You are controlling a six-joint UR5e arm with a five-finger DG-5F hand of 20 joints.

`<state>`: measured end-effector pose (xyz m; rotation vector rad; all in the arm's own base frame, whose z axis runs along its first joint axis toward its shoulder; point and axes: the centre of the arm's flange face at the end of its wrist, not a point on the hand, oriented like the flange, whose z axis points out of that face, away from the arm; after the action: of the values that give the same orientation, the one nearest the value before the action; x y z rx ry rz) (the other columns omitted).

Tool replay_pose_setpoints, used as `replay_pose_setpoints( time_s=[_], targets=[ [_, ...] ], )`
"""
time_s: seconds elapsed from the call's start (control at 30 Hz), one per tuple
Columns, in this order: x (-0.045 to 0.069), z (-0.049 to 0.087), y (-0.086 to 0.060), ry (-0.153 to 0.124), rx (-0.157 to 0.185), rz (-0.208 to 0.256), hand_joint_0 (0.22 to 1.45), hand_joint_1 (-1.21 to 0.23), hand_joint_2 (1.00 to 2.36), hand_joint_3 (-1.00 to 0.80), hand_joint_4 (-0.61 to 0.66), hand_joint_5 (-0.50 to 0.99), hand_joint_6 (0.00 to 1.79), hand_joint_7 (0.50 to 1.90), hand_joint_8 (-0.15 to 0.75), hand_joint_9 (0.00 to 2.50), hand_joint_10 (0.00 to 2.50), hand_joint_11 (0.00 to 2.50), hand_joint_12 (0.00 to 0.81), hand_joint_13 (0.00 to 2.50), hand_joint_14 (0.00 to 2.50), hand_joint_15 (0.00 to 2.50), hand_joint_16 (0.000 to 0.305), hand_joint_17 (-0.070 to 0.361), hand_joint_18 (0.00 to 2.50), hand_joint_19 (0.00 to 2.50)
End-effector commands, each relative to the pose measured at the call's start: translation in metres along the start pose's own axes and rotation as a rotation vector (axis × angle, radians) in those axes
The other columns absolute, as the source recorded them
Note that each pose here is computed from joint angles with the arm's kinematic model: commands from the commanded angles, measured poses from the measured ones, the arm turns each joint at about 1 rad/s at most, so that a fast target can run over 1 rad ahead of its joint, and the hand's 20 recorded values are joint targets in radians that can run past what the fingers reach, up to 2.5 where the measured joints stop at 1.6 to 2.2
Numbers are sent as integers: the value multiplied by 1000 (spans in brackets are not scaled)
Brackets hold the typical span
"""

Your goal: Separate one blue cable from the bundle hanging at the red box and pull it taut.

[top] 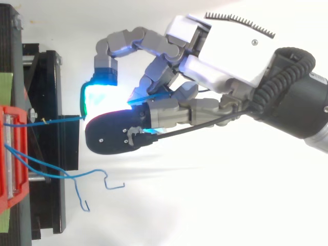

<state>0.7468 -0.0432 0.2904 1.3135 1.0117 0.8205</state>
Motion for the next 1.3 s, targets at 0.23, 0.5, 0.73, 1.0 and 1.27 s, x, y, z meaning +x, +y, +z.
replay_pose_setpoints(
  time_s=[0.23, 0.5, 0.73, 1.0, 1.27],
  targets=[
    [2, 0, 1, -6, -3, 4, 608, -702, 1018, -253, 148, -154, 842, 1271, 279, 1265, 246, 1979, 333, 1111, 1945, 1730, 39, 87, 1325, 1771],
    [1, 0, 0, -8, -3, 4, 552, -639, 1001, -481, 151, -155, 831, 1274, 284, 1262, 226, 1984, 344, 1087, 2001, 1692, 42, 95, 1323, 1759],
    [2, 0, 1, -6, -3, 2, 595, -633, 1006, -424, 152, -151, 817, 1251, 274, 1265, 181, 2009, 333, 1079, 2003, 1682, 40, 89, 1305, 1766],
    [2, -1, 0, -6, -2, 3, 604, -744, 1023, -95, 97, -129, 850, 1350, 295, 1279, 224, 1974, 353, 1107, 1956, 1699, 43, 96, 1319, 1732],
    [2, 0, 1, -8, -3, 4, 612, -760, 1022, -31, 30, -116, 857, 1354, 315, 1307, 236, 1940, 353, 1120, 1942, 1685, 47, 105, 1350, 1680]
  ],
)
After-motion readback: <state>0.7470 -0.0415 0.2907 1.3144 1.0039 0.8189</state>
